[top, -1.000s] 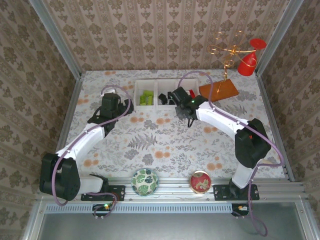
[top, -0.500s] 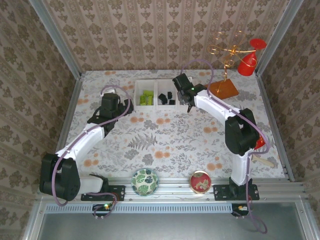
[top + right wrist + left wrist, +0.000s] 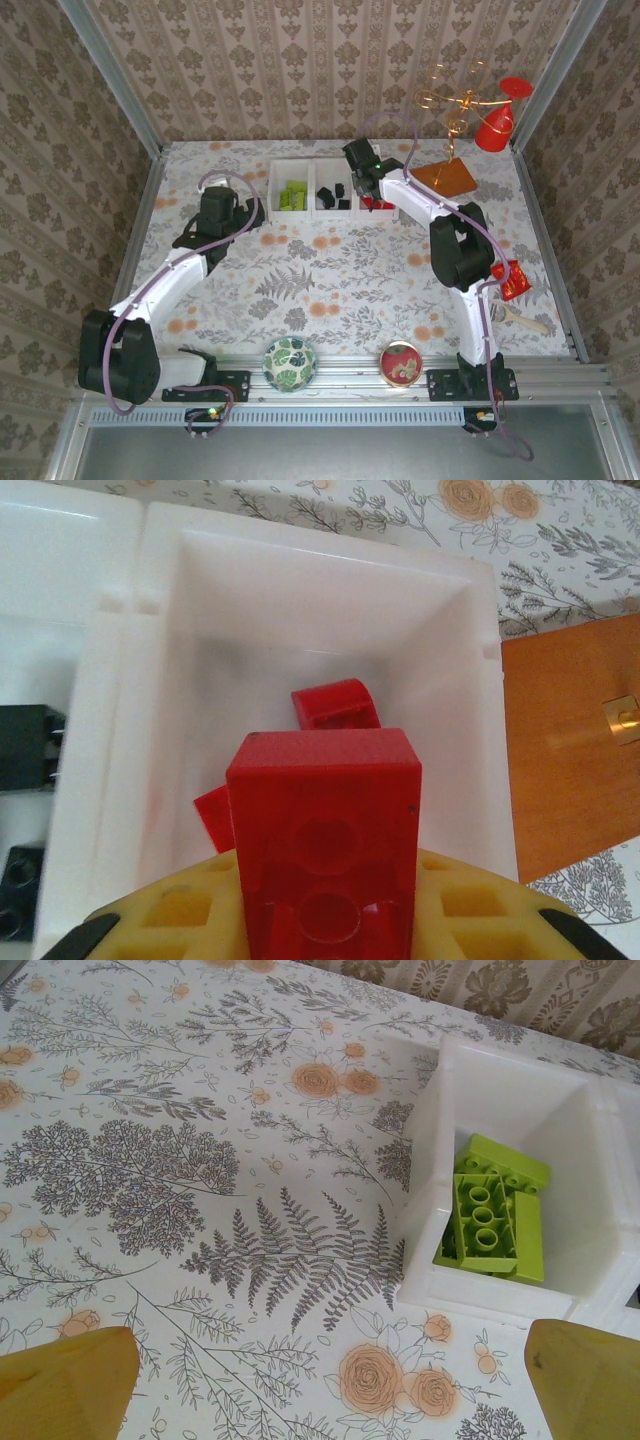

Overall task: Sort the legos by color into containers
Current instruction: Place the lego in the container.

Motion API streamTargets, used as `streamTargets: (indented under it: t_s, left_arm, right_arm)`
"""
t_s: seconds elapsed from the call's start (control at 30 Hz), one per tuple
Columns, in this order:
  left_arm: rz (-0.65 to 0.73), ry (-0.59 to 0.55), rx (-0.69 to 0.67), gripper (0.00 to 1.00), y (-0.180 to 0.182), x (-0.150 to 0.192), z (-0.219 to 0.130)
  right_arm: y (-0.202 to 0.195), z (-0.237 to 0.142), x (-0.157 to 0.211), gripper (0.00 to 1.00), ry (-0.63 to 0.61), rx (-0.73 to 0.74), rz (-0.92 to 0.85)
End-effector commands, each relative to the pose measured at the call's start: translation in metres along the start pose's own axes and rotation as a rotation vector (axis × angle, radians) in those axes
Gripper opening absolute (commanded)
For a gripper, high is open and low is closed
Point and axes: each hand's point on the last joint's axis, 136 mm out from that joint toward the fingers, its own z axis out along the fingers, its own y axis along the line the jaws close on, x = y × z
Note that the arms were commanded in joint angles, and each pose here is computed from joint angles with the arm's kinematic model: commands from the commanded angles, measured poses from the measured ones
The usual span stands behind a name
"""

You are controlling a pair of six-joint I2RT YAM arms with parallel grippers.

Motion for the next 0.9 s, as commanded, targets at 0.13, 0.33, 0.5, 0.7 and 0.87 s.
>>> streamTargets:
  t_s: [0.13, 0.33, 0.5, 0.7, 0.87]
  left_arm:
    - [-0.012, -0.009, 0.007, 1.0, 0.002, -0.003, -0.006]
    - [-0.011, -0.006, 0.004, 1.0, 0.003, -0.003, -0.007]
    - [-0.012, -0.005, 0.006, 1.0, 0.003, -0.002, -0.007]
    - [-0.015, -0.007, 0.01, 1.0, 0.002, -0.002, -0.007]
    - [-0.016, -0.006, 0.014, 1.0, 0.002, -0.002, -0.008]
  right_arm:
    - [0.001, 0.022, -0.004, 0.3, 0.008, -0.006, 0.014]
    - [0.002, 0.029, -0.006, 0.36, 0.017, -0.01, 0.011]
    - [0.001, 0.027, -0.01, 0.47, 0.009, -0.015, 0.011]
    - [0.0, 0.018, -0.015, 0.51, -0.002, -0.027, 0.015]
    - [-0.003, 0.007, -0.018, 0.51, -0.016, -0.041, 0.027]
